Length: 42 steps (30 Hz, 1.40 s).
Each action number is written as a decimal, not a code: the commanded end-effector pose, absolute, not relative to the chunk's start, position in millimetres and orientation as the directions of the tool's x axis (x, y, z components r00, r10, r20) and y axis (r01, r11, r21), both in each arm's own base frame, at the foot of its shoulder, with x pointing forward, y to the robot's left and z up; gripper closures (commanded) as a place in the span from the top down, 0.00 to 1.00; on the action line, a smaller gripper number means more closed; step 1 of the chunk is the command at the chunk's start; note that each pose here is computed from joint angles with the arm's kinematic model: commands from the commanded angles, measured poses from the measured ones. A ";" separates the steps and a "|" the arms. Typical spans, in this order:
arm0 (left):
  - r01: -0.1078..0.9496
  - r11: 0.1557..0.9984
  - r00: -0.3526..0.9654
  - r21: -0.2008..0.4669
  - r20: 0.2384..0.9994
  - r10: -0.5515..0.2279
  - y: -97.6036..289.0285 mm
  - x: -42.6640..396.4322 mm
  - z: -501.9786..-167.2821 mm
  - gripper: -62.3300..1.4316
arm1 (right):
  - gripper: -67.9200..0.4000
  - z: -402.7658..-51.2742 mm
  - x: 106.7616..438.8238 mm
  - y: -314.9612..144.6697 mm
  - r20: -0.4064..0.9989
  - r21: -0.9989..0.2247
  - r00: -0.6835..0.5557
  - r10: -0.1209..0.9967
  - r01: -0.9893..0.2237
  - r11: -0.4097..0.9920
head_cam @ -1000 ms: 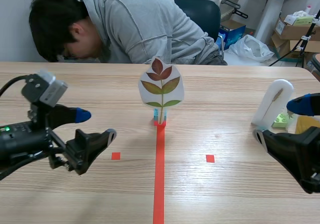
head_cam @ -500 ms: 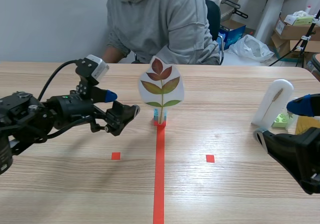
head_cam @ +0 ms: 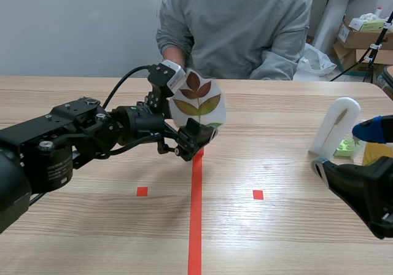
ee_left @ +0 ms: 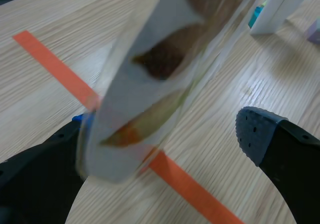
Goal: Do the leaf sorting experiment
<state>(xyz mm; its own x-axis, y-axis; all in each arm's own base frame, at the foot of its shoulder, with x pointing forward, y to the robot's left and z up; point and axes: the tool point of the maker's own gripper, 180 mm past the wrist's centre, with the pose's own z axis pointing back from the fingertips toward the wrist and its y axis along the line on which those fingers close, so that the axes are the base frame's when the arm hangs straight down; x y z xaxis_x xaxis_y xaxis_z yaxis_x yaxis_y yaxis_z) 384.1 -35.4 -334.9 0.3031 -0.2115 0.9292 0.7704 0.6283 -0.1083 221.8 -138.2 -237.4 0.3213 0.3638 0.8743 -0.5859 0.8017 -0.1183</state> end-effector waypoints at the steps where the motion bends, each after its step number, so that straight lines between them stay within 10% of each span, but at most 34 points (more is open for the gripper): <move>1: 0.768 0.630 0.278 -0.113 0.946 -0.168 -38.0 391.0 -319.1 0.81 | 0.70 -231.3 226.1 -139.8 0.882 -0.132 0.301 0.361 -0.579 0.805; 19: 0.759 0.633 0.297 -0.153 0.947 -0.127 -40.9 391.4 -315.5 0.09 | 0.70 -232.7 226.0 -141.2 0.876 -0.144 0.303 0.375 -0.578 0.803; 42: 0.725 0.673 0.250 -0.145 0.966 -0.061 8.9 390.2 -292.4 0.08 | 0.70 -233.1 226.0 -141.5 0.875 -0.146 0.303 0.378 -0.578 0.803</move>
<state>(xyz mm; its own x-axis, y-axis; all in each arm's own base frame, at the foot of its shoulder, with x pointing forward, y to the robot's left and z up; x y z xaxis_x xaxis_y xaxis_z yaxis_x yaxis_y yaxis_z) 387.1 2.7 -309.0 0.2922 -0.0897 0.9522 0.7268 0.6680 -0.1600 221.7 -139.9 -239.3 0.3233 0.3801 0.8666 -0.5855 0.7998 -0.1323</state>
